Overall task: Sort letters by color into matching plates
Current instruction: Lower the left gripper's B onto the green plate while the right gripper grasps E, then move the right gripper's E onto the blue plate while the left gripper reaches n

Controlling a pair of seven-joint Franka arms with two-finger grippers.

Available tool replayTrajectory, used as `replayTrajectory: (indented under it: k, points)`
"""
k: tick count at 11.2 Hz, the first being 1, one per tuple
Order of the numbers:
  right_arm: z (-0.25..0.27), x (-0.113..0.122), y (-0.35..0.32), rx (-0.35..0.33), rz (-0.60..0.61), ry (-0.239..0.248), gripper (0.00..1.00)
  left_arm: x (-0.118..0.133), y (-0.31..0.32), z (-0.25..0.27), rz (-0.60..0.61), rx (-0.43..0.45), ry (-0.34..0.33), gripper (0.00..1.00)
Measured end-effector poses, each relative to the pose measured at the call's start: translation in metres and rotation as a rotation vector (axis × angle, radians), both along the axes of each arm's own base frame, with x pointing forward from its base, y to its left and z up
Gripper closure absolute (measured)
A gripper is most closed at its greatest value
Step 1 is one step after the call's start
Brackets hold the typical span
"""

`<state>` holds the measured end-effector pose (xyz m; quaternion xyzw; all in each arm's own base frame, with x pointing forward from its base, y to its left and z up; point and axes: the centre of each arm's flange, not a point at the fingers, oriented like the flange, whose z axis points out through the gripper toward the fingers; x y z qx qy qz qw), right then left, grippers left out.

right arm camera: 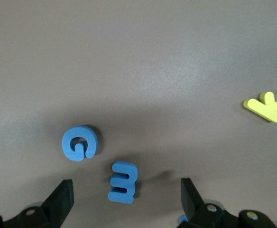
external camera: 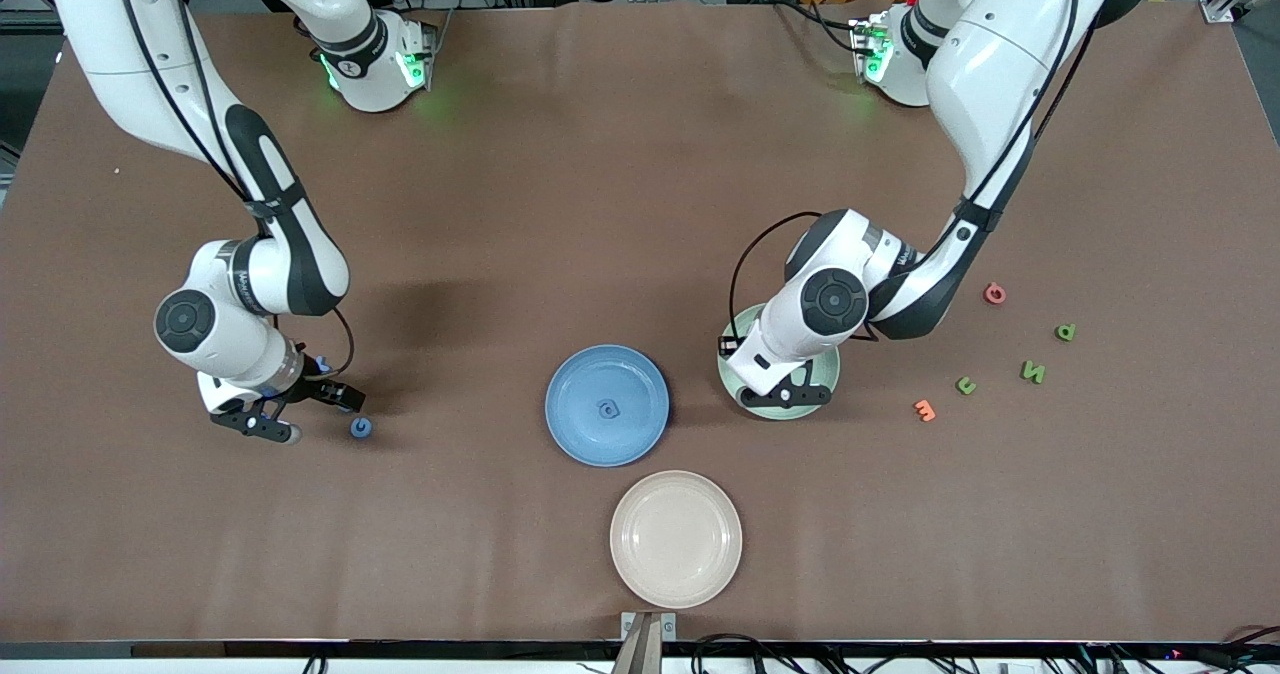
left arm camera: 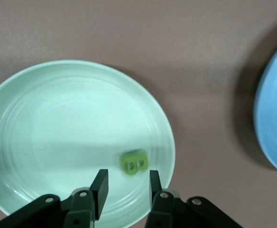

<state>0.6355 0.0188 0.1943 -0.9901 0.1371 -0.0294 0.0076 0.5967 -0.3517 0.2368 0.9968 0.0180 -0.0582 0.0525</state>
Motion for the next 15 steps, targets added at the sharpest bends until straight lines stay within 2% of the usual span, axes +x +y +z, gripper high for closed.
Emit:
replayTrajectory:
  k: [1, 5, 6, 7, 10, 12, 13, 15]
  points:
    - [-0.003, -0.003, 0.002, 0.001, 0.003, 0.0, 0.0, -0.001, 0.002, -0.002, 0.011, 0.008, 0.01, 0.53]
    - [-0.014, -0.007, 0.008, 0.0, 0.01, -0.018, 0.0, 0.003, 0.009, 0.019, 0.038, 0.026, 0.007, 0.05]
    - [-0.017, -0.008, 0.008, 0.0, 0.011, -0.023, 0.0, 0.007, 0.016, 0.033, 0.046, 0.035, 0.002, 0.0]
    - [-0.021, -0.01, 0.009, -0.001, 0.013, -0.026, 0.03, 0.01, 0.025, 0.045, 0.056, 0.047, 0.003, 0.0]
    - [-0.023, -0.012, 0.01, -0.005, 0.049, -0.035, 0.44, 0.024, 0.064, 0.069, 0.083, 0.092, -0.001, 0.0]
    - [-0.019, -0.011, 0.01, -0.005, 0.056, -0.041, 0.69, 0.039, 0.112, 0.083, 0.031, 0.1, -0.002, 0.0]
    - [-0.018, -0.012, 0.009, -0.006, 0.056, -0.041, 0.73, 0.045, 0.14, 0.086, -0.001, 0.099, -0.003, 0.0]
    - [-0.018, -0.012, 0.009, -0.006, 0.057, -0.042, 0.73, 0.047, 0.178, 0.085, -0.076, 0.095, 0.005, 0.0]
